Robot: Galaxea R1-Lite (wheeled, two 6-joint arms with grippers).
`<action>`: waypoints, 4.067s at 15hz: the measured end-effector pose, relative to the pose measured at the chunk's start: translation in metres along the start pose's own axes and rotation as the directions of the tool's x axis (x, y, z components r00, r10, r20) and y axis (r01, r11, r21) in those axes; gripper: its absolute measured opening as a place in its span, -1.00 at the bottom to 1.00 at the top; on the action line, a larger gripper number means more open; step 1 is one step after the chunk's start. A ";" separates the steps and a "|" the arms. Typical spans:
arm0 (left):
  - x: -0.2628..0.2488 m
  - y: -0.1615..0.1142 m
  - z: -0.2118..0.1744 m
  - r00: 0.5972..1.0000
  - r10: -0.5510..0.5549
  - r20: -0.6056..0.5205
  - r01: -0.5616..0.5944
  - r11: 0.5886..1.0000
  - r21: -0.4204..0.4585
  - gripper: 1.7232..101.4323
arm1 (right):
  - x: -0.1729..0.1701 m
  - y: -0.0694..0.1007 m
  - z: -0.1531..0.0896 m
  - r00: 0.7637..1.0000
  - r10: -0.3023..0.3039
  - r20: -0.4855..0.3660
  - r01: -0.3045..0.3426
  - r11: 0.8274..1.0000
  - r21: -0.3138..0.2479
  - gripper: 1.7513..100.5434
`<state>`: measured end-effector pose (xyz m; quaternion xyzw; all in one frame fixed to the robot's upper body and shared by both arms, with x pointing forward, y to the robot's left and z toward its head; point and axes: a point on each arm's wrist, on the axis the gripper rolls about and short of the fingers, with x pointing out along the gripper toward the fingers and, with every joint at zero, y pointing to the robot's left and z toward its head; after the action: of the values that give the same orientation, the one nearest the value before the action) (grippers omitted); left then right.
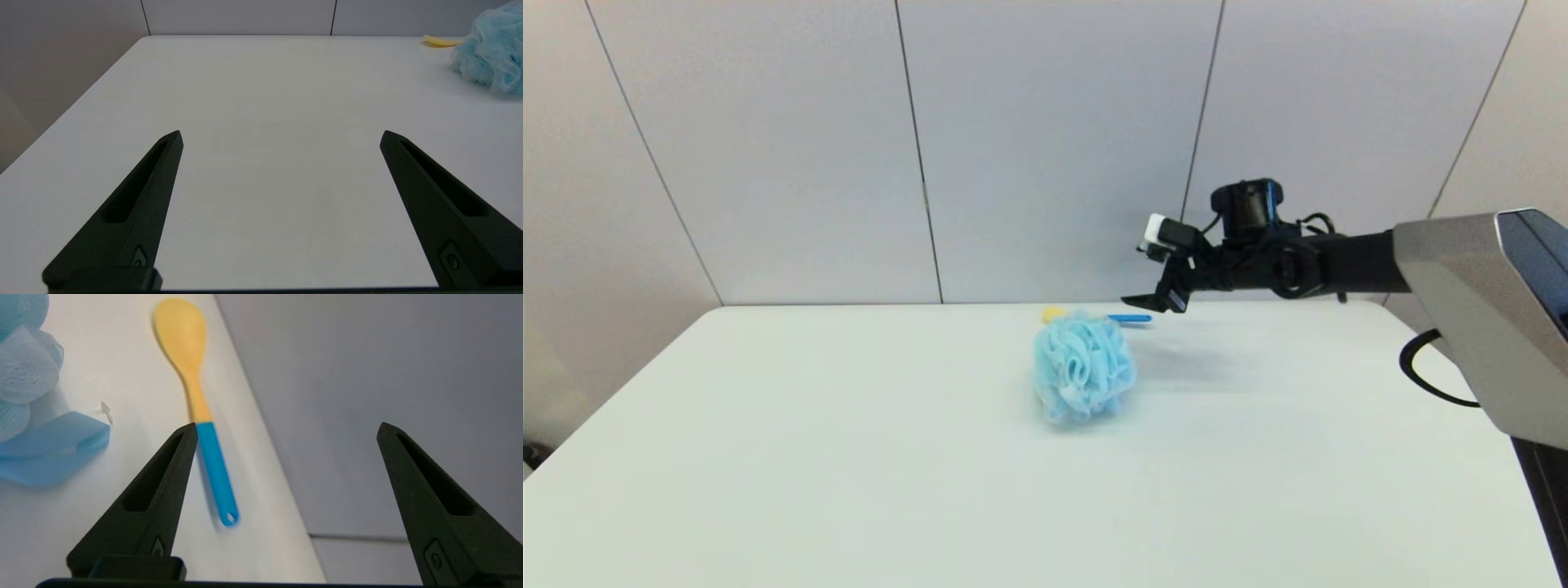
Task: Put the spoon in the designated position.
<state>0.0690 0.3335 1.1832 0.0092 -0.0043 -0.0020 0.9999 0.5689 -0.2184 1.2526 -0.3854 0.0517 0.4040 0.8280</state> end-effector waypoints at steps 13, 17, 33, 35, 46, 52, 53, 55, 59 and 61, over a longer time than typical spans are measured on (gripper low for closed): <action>0.000 0.000 0.000 1.000 0.000 0.000 0.000 1.000 0.000 0.93 | -0.241 -0.007 0.110 0.924 -0.262 -0.279 0.361 0.838 0.409 0.91; 0.000 0.000 0.000 1.000 0.000 0.000 0.000 1.000 0.000 0.93 | -0.317 0.058 0.115 0.879 -0.319 -0.353 0.467 0.726 0.504 0.92; 0.000 0.000 0.000 1.000 0.000 0.000 0.000 1.000 0.000 0.93 | -0.379 0.344 -0.012 0.782 -0.520 -0.344 0.609 0.522 0.597 0.93; 0.000 0.000 0.000 1.000 0.000 0.000 0.000 1.000 0.000 0.93 | -0.381 0.349 -0.013 0.766 -0.563 -0.310 0.618 0.514 0.595 0.93; 0.000 0.000 0.000 1.000 0.000 0.000 0.000 1.000 0.000 0.93 | -0.381 0.352 -0.015 0.685 -0.703 -0.191 0.629 0.438 0.642 0.93; 0.000 0.000 0.000 1.000 0.000 0.000 0.000 1.000 0.000 0.93 | -0.381 0.351 -0.016 0.661 -0.718 -0.217 0.628 0.372 0.683 0.94; 0.000 0.000 0.000 1.000 0.000 0.000 0.000 1.000 0.000 0.93 | -0.381 0.351 -0.016 0.661 -0.718 -0.217 0.628 0.372 0.683 0.94; 0.000 0.000 0.000 1.000 0.000 0.000 0.000 1.000 0.000 0.93 | -0.381 0.351 -0.016 0.661 -0.718 -0.217 0.628 0.372 0.684 0.94; 0.000 0.000 0.000 1.000 0.000 0.000 0.000 1.000 0.000 0.93 | -0.381 0.351 -0.016 0.661 -0.718 -0.217 0.628 0.372 0.683 0.94; 0.000 0.000 0.000 1.000 0.000 0.000 0.000 1.000 0.000 0.93 | -0.381 0.351 -0.016 0.663 -0.717 -0.216 0.628 0.375 0.682 0.94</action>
<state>0.0690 0.3335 1.1832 0.0092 -0.0043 -0.0020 0.9999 0.0689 -0.3367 1.1835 0.0012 -0.0070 0.0000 1.0000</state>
